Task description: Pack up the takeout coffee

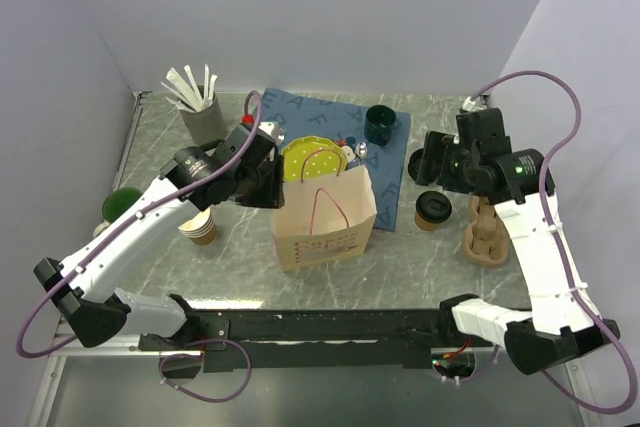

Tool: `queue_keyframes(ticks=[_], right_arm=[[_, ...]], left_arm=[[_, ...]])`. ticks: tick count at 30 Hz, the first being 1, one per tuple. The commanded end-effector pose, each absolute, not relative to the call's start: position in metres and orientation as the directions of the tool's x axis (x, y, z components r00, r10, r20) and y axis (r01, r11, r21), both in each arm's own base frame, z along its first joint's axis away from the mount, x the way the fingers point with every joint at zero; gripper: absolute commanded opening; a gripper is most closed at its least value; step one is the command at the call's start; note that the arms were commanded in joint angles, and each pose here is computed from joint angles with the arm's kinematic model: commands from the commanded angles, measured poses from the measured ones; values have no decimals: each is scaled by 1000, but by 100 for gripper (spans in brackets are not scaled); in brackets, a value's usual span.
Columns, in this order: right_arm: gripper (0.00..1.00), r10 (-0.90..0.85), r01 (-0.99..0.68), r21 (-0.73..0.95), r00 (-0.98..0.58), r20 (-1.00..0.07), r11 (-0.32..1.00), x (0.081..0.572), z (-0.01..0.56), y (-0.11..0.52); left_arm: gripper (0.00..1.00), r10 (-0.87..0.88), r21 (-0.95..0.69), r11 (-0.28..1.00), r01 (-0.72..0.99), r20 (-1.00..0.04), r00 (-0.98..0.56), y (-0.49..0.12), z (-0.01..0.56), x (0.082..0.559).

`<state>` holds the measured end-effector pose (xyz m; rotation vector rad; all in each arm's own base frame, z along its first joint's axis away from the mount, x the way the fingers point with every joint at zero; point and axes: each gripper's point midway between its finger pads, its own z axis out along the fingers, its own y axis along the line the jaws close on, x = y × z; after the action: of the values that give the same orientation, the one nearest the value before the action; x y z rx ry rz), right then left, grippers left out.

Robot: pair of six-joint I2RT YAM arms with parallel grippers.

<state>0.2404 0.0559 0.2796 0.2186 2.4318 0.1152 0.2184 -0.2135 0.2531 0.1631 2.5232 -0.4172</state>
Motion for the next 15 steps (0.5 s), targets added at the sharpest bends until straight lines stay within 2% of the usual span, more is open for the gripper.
queue_keyframes(ticks=[1, 2, 6, 11, 15], right_arm=[[100, 278, 241, 146, -724, -632, 960, 250, 282, 32], [100, 307, 286, 138, -716, -627, 948, 253, 278, 19], [99, 373, 410, 76, -717, -589, 909, 260, 257, -13], [98, 445, 532, 4, -704, -554, 847, 278, 219, -44], [93, 562, 612, 73, -664, -493, 787, 292, 188, -63]], left_arm=[[79, -15, -240, 953, 184, -645, -764, -204, 286, 232], [86, -42, -247, 955, 163, -661, -750, -202, 293, 236], [99, -77, -290, 940, 179, -693, -717, -209, 312, 241], [97, -126, -307, 938, 162, -736, -665, -206, 323, 249], [97, -143, -272, 954, 124, -780, -610, -190, 321, 255]])
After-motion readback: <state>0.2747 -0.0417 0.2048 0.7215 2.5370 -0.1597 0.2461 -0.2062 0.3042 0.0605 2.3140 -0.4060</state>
